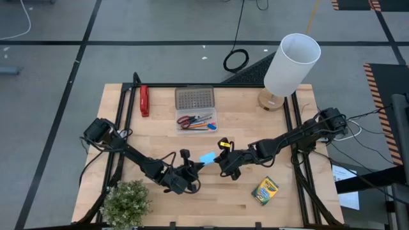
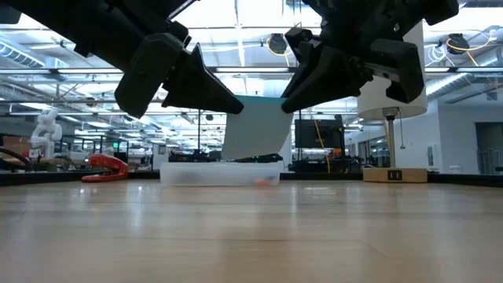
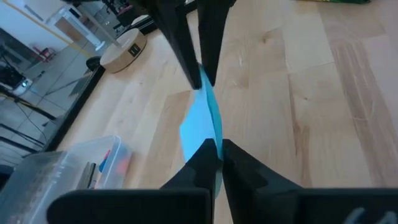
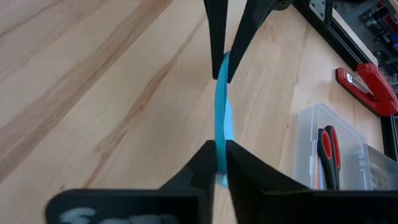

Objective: Pack school essentials
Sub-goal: Put the blue sticky note into the black supply box

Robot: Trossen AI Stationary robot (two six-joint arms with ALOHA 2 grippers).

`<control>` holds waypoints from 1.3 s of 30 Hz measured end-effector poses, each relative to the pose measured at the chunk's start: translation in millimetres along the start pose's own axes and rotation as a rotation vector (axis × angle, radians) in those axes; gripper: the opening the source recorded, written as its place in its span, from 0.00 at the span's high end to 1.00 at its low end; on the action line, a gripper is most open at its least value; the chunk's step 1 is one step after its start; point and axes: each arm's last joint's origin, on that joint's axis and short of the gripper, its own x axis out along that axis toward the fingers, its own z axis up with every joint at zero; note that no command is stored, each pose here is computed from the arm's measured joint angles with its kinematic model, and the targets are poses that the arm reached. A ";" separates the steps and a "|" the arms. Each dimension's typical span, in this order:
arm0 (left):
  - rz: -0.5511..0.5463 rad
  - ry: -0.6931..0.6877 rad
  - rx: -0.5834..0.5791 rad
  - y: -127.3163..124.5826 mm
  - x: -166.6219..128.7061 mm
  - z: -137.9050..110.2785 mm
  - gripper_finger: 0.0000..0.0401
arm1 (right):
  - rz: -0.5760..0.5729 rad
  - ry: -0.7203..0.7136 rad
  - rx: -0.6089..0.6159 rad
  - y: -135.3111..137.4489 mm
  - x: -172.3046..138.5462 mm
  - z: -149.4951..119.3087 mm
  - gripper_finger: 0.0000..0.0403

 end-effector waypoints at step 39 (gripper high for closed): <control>0.044 0.193 0.085 179.0 58.1 -6.6 0.97 | -0.226 -0.119 0.232 -56.5 -179.9 -15.0 0.56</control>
